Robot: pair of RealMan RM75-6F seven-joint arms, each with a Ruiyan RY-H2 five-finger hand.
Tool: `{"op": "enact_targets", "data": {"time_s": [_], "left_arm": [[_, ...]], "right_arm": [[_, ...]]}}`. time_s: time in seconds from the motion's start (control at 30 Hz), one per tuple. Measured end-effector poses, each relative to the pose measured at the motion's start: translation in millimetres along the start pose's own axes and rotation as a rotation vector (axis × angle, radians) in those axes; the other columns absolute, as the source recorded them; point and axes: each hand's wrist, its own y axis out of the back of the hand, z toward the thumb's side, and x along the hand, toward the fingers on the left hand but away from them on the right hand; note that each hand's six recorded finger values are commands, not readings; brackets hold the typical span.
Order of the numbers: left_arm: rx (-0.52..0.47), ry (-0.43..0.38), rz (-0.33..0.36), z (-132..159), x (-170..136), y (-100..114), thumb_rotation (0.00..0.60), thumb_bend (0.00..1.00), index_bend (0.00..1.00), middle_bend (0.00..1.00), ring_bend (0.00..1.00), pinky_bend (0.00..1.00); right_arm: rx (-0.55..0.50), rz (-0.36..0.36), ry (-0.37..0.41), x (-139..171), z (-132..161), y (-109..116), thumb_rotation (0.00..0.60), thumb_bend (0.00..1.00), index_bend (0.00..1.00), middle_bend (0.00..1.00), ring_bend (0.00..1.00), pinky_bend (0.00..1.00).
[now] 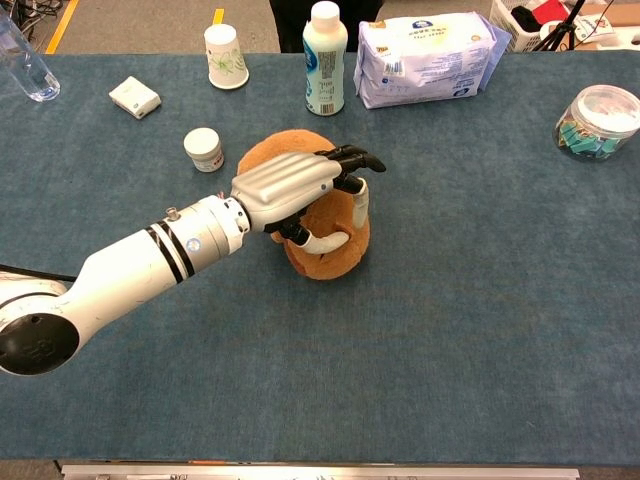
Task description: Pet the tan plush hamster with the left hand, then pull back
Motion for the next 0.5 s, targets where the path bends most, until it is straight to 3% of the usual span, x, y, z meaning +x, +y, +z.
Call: {"op": "enact_targets", "data": {"time_s": [0.13, 0.27, 0.5], "left_arm": [[0.007, 0.003, 0.001, 0.2, 0.1, -0.9, 0.6, 0.38, 0.61, 0.12, 0.0, 0.16], [0.005, 0.003, 0.002, 1.2, -0.2, -0.7, 0.6, 0.38, 0.6, 0.13, 0.0, 0.17], [-0.031, -0.023, -0.015, 4.2, -2.8, 0.0, 0.6, 0.38, 0.25, 0.12, 0.0, 0.17]], "right_arm": [[-0.001, 0.001, -0.001, 0.2, -0.3, 0.0, 0.6, 0.0, 0.31, 0.23, 0.07, 0.22], [-0.001, 0.001, -0.001, 0.1, -0.6, 0.1, 0.6, 0.0, 0.31, 0.23, 0.07, 0.22], [-0.007, 0.003, 0.004, -0.8, 1.1, -0.4, 0.6, 0.0, 0.31, 0.23, 0.07, 0.22]]}}
